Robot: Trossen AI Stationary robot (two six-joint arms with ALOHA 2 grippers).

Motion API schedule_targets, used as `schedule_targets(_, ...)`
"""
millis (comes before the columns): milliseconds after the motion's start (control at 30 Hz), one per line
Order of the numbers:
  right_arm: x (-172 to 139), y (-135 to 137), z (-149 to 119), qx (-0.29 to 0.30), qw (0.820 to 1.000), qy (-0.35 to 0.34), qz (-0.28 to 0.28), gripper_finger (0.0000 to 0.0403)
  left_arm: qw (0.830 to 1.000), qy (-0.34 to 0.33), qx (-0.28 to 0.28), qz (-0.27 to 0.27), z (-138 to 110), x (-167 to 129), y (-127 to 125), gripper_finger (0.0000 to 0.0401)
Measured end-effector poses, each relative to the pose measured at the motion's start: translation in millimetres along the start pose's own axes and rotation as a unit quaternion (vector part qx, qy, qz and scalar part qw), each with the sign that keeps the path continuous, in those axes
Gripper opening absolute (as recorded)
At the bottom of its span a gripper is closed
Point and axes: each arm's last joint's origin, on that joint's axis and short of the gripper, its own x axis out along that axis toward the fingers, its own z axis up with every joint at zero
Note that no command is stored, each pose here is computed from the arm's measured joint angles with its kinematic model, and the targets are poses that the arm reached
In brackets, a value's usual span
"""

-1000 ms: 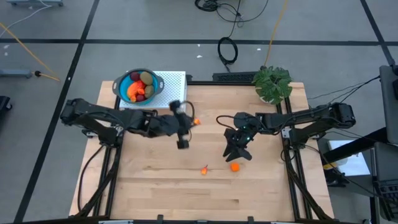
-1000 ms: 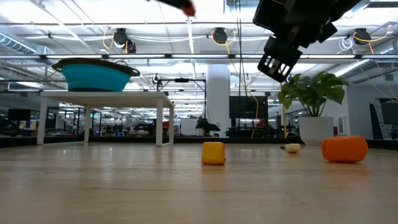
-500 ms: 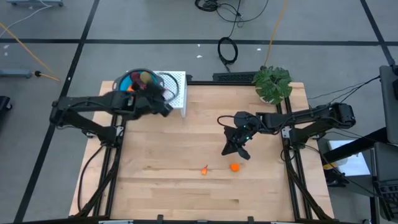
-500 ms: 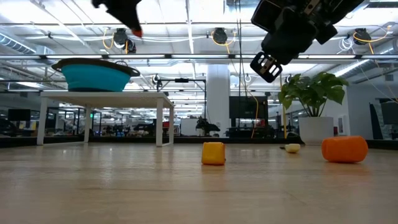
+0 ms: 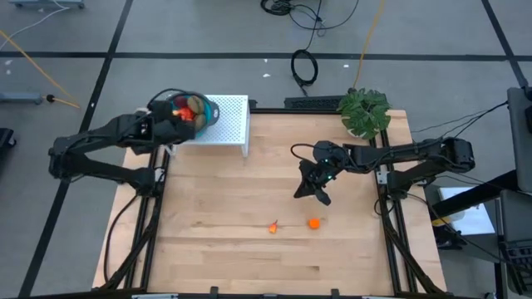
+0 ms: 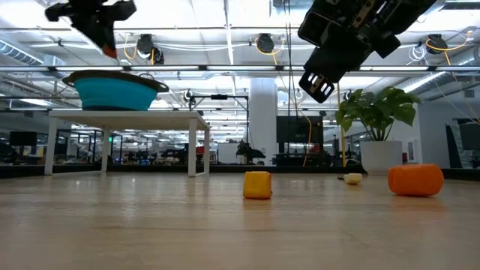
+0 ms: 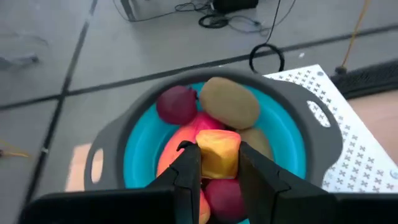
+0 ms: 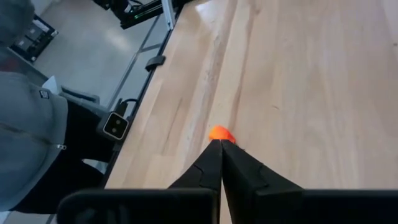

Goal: Pick & Place Fruit
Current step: Put the orange peach into the blue strainer bowl on the shelf

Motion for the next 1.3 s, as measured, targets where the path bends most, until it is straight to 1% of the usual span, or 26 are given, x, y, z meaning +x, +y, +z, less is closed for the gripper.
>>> schedule_targets(267,-4.0,-5.7,1.6,0.007,1.000,-0.007,-0.009,0.0001,0.995,-0.021,-0.093,-0.033,-31.7,7.5,28.6,0.0076)
schedule_targets(400,-3.8,-5.5,1.5,0.009,1.000,-0.007,-0.008,0.0001,0.990,-0.036,-0.130,-0.044,-47.2,15.7,34.1,0.0076)
schedule_targets(533,-3.8,-5.5,1.5,0.010,1.000,-0.007,-0.008,0.0001,0.985,-0.048,-0.158,-0.045,-59.2,24.5,33.9,0.0076)
schedule_targets(700,-3.8,-5.5,1.6,0.016,1.000,-0.007,-0.009,0.0001,0.985,-0.054,-0.160,-0.028,-68.9,33.6,31.1,0.0076)
schedule_targets(867,-3.8,-5.5,1.6,0.020,1.000,-0.007,-0.009,0.0001,0.982,-0.064,-0.180,-0.004,-73.5,39.7,32.8,0.0076)
schedule_targets(1100,-3.8,-5.5,1.6,0.027,1.000,-0.007,-0.009,0.0001,0.981,-0.061,-0.182,-0.004,-73.2,40.2,33.2,0.0077)
schedule_targets(1300,-3.8,-5.5,1.6,0.027,1.000,-0.007,-0.009,0.0001,0.983,-0.042,-0.180,-0.016,-74.0,40.3,32.1,0.0081)
